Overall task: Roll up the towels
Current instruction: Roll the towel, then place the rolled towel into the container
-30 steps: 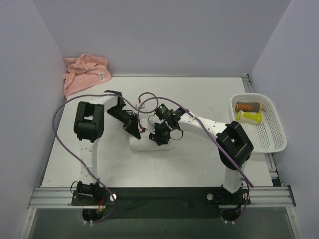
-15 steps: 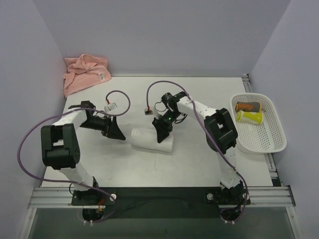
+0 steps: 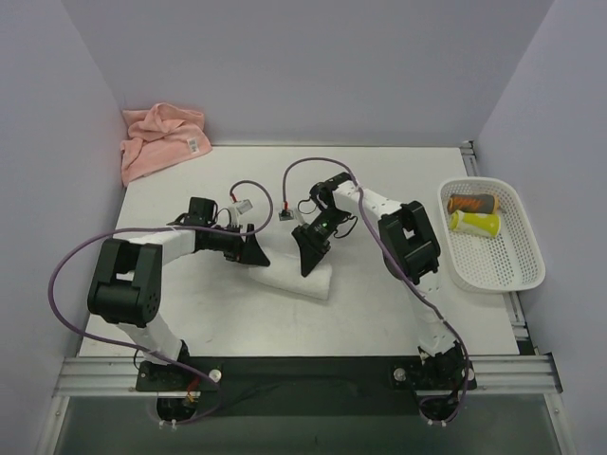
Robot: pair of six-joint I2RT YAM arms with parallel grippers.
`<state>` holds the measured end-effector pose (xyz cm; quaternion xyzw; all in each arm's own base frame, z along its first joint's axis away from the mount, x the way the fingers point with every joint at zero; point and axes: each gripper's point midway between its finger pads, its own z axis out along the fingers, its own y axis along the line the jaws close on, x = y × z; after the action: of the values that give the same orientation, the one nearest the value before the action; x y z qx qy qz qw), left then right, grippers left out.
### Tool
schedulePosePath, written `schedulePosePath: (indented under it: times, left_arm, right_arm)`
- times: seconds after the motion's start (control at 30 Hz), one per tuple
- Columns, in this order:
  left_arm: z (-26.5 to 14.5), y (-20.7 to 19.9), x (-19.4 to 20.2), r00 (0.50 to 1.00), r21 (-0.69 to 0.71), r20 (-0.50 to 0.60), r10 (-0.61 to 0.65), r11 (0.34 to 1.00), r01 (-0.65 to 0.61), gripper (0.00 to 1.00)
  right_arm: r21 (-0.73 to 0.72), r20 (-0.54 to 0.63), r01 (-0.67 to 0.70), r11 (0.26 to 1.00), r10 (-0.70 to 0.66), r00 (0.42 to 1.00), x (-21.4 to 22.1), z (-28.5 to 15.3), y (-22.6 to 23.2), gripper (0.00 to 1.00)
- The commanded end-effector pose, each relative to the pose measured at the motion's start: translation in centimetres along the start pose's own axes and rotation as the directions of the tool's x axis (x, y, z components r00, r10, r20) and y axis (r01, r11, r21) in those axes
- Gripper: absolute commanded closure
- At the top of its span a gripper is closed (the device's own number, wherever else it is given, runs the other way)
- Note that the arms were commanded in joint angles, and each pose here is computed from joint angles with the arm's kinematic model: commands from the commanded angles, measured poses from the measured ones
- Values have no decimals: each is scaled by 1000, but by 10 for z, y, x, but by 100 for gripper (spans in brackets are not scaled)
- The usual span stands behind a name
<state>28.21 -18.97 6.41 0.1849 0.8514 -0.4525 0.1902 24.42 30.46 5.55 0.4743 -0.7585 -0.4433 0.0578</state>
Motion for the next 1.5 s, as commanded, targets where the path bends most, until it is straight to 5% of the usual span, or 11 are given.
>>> schedulePosePath:
  times: [0.0,0.2,0.3,0.37,0.67,0.9,1.17,1.47]
  left_arm:
    - [14,3,-24,997,21,72,-29,999,28,17]
    - [22,7,-2,989,37,24,-148,988,147,48]
    - [23,8,2,979,30,16,-204,979,204,74]
    - [21,9,1,973,12,5,-232,973,232,100]
    - [18,27,5,893,-156,-85,-442,891,426,100]
    - [21,41,14,836,-287,-89,-542,818,499,100]
    - [22,52,20,775,-391,-96,-625,739,548,100]
    - [25,58,17,726,-419,-98,-680,690,590,100]
  right_arm:
    - [35,-118,-67,997,71,990,26,7,-14,85]
    - [127,-123,-45,991,61,990,20,-2,-30,83]
    - [242,-103,-47,969,74,992,13,-16,-43,75]
    - [336,-90,-53,940,88,992,10,-30,-45,64]
    - [701,-12,57,711,-69,998,-6,-98,-23,35]
    - [825,-235,345,447,-282,930,0,-85,13,14]
    - [802,-442,549,234,-385,810,-19,-43,19,10]
    - [745,-547,640,186,-380,746,-21,-10,-17,10]
